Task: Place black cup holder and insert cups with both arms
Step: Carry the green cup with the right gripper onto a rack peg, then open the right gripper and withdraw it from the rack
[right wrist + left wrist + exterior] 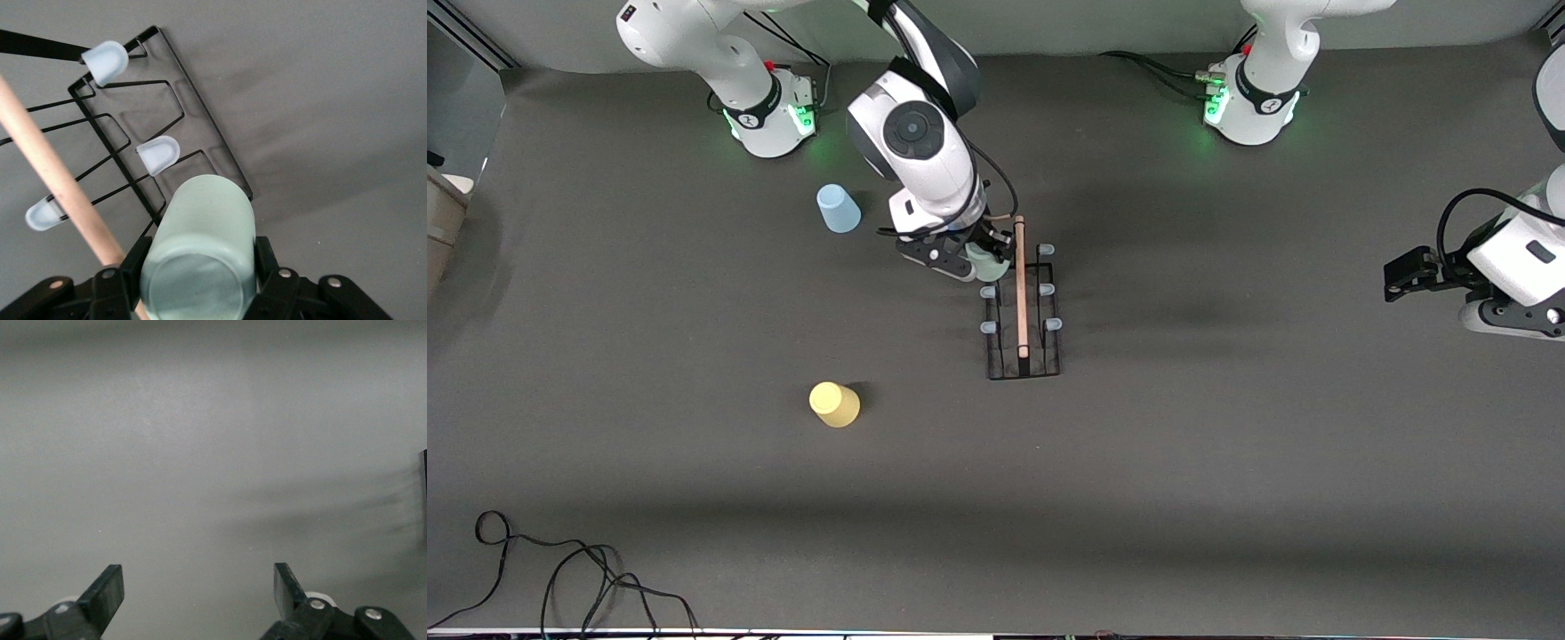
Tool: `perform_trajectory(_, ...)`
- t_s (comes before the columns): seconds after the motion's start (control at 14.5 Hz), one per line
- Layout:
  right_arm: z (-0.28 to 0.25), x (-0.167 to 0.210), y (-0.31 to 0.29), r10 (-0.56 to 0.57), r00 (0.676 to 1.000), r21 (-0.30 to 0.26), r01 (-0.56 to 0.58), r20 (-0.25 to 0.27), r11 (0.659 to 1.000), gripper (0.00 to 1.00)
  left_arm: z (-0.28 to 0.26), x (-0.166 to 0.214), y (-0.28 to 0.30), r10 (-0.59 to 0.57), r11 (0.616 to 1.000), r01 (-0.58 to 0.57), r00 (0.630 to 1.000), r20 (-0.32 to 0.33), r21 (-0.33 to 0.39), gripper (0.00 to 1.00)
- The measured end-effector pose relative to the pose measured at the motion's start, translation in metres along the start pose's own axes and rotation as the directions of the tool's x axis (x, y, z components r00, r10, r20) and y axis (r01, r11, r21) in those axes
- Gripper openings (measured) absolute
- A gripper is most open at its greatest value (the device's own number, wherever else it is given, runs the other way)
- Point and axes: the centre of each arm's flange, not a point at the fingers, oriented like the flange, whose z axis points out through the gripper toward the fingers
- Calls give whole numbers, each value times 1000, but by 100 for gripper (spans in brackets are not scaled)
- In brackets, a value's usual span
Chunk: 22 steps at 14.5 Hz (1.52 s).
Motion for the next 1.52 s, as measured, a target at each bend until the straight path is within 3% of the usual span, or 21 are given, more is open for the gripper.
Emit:
perform_trajectory(0.48,24,5,-2,6,1000,-1,-6,-9,1000,67,3,2,-2,-3,1000,3,1000,-1,0,100)
perform_trajectory(0.69,22,7,-2,9,1000,3,-9,-12,1000,86,3,2,-2,-3,1000,3,1000,-1,0,100)
perform_trajectory(0.76,19,9,-4,10,1000,10,-10,-14,1000,99,3,2,-2,-3,1000,3,1000,-1,0,100)
perform_trajectory(0.97,-11,15,-6,19,1000,35,-18,-22,999,100,3,2,-2,-3,1000,3,1000,-1,0,100)
perform_trajectory(1.24,-80,60,22,25,999,25,-24,-27,999,100,3,2,-2,-3,1000,3,1000,-1,0,100)
perform_trajectory(1.52,-112,127,64,-83,995,6,84,-46,996,100,3,2,-2,-3,1000,3,1000,0,0,100)
